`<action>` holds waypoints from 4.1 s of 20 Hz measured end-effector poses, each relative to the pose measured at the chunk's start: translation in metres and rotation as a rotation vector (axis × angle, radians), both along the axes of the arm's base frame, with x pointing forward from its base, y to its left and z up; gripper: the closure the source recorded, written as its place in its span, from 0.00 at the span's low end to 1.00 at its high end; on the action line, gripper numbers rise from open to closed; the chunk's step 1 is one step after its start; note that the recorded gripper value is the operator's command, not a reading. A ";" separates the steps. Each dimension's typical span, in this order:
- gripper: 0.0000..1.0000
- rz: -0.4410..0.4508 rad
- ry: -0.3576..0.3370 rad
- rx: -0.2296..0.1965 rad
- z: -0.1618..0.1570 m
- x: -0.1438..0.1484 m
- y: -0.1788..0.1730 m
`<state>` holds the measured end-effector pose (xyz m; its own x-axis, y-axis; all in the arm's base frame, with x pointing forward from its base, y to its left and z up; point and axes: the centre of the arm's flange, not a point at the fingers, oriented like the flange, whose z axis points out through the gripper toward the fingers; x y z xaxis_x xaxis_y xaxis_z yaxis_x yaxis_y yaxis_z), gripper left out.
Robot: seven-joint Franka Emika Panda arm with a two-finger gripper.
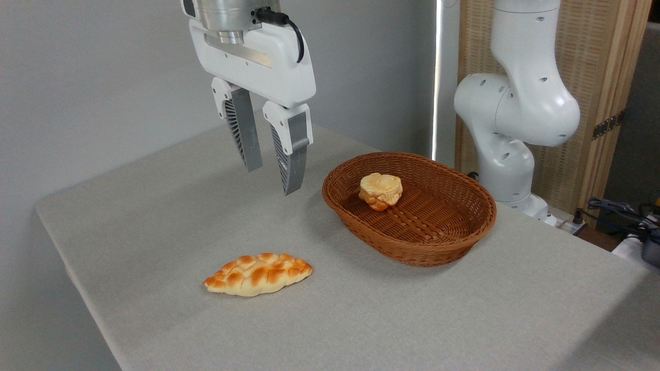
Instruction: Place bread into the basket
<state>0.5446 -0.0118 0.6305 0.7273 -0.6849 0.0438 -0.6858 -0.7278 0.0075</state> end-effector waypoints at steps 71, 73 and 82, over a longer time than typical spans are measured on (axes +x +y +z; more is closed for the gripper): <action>1.00 -0.469 0.037 0.125 -0.233 0.009 -0.113; 1.00 -0.471 0.037 0.125 -0.234 0.009 -0.113; 1.00 -0.385 0.039 0.019 -0.215 0.013 -0.107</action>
